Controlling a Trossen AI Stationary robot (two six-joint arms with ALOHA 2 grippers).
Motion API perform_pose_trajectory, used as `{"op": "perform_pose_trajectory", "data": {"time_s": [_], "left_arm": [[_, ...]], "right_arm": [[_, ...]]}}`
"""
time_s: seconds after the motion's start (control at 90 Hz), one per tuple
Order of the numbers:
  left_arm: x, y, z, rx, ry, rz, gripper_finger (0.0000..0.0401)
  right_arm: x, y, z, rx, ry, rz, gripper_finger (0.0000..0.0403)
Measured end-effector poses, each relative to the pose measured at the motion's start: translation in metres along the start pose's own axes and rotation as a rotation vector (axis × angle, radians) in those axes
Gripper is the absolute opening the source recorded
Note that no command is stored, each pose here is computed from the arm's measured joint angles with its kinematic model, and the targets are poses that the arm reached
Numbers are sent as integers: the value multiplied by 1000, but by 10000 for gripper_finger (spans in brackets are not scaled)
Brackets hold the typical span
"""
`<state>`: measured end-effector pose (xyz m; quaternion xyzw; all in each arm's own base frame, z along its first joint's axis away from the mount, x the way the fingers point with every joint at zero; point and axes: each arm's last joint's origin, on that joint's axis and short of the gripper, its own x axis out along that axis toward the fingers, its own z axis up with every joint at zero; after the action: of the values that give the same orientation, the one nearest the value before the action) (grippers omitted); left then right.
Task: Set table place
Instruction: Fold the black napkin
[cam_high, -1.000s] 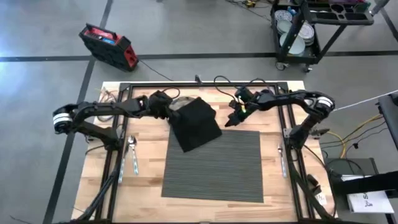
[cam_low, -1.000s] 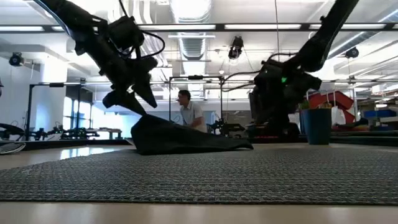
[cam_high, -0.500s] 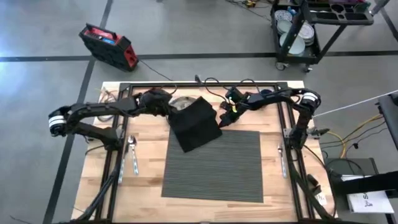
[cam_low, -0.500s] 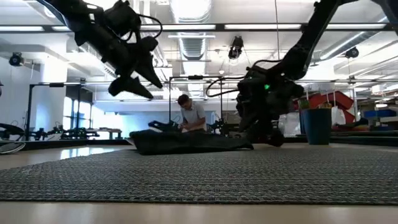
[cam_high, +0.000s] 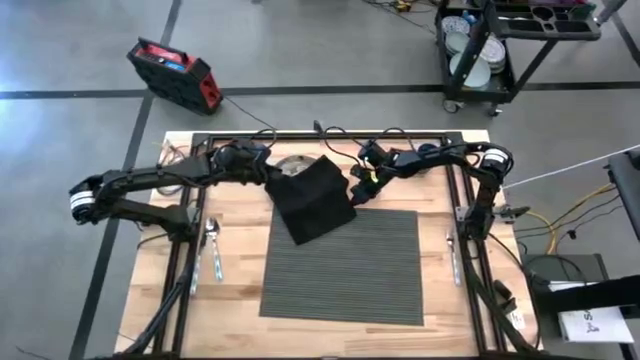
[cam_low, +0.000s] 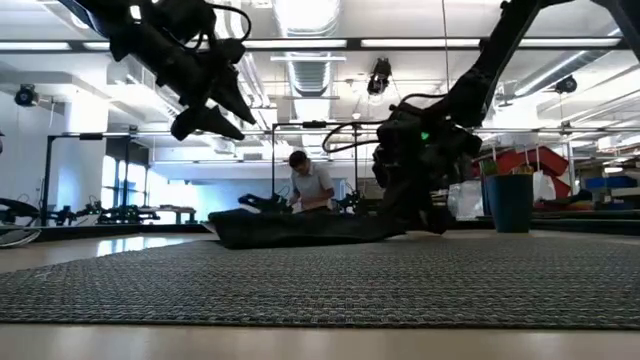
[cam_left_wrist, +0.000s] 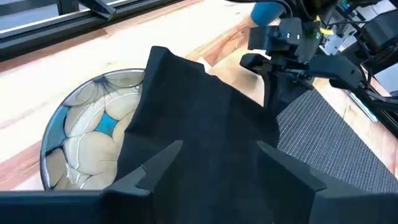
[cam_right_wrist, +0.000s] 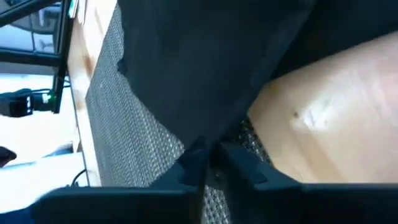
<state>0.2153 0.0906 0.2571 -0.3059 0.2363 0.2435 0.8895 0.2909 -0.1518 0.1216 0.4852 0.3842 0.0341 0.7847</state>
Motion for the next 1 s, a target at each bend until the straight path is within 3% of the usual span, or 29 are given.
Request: {"op": "perform_pose_trajectory", "data": {"time_s": [0.2, 0.411, 0.7, 1.0], "left_arm": [[6, -8, -7, 30, 42, -27, 162], [22, -25, -23, 82, 114, -70, 150], [51, -41, -49, 130, 219, -90, 134], [71, -58, -58, 117, 158, -179, 124]], "right_arm": [[-7, 13, 9, -14, -19, 43, 1], [-22, 40, 37, -93, -101, 80, 0], [-40, 53, 61, -108, -126, 62, 0], [-45, 56, 67, -115, -142, 63, 0]]}}
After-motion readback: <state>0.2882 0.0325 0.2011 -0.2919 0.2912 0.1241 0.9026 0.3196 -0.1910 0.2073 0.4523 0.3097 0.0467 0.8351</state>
